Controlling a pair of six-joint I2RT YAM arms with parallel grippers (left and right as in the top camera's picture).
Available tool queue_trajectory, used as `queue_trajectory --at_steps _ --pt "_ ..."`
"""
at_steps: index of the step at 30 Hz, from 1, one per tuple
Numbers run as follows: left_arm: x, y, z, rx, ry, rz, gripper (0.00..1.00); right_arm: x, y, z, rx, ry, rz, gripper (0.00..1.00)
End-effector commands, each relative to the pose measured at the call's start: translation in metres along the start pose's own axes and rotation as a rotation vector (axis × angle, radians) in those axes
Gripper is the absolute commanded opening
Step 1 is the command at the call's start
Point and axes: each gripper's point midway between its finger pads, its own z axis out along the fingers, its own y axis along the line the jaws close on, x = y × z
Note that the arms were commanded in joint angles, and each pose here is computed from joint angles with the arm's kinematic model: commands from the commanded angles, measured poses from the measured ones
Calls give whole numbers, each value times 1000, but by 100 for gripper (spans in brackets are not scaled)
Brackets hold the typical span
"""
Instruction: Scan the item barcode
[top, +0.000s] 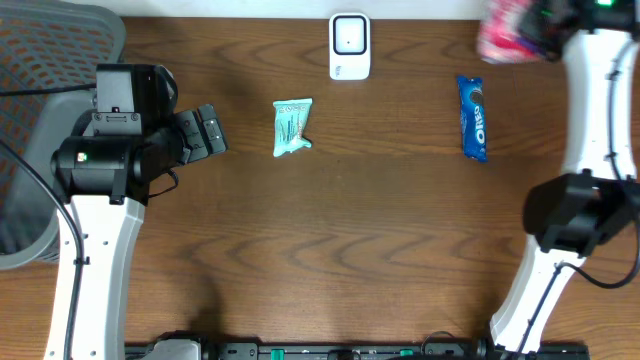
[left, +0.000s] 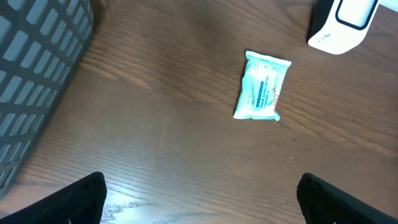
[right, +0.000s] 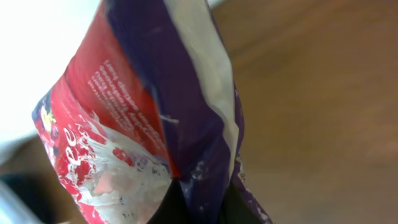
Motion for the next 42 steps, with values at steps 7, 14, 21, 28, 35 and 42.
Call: queue_trajectory --at_steps 7,14,21,28,35,42 --pt "0 2 -1 -6 -3 -4 98 -22 -142 58 211 44 -55 1" --pt "0 2 -1 -6 -3 -4 98 -44 -214 93 275 -16 -42 43" --pt "0 2 -1 -6 -3 -4 98 -29 -213 106 159 43 14 88" --pt "0 2 -1 -6 -3 -4 98 15 -89 92 -391 227 -13 84" --pt "0 2 -1 -6 -3 -4 98 82 -19 74 -449 437 -204 80" --pt "0 2 -1 -6 -3 -4 98 132 -4 85 -216 542 -343 75"
